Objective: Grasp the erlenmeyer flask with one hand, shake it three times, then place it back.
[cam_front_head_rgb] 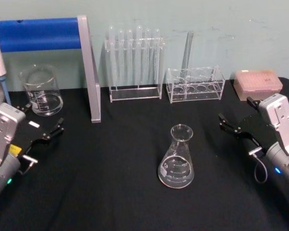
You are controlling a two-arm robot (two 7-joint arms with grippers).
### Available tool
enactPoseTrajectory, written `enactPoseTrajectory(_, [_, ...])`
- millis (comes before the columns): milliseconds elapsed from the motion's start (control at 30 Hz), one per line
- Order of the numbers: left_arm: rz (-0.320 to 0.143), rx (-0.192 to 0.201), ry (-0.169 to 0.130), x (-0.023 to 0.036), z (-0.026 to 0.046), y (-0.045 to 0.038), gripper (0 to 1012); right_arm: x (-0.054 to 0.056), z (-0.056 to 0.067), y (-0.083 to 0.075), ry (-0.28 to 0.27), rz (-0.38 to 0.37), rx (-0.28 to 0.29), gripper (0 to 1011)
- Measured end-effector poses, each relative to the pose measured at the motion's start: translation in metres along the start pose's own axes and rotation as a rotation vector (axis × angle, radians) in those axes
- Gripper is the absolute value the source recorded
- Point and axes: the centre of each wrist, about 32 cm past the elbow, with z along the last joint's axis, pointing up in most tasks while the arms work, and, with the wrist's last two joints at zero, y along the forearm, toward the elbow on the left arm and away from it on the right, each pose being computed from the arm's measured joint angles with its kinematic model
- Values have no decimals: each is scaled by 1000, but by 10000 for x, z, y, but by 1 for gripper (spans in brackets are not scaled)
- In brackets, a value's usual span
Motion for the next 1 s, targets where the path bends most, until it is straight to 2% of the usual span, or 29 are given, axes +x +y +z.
enactPoseTrajectory(1000, [0, 0, 0, 0, 0, 0, 1001, 0, 0, 0, 0, 0, 0, 1003])
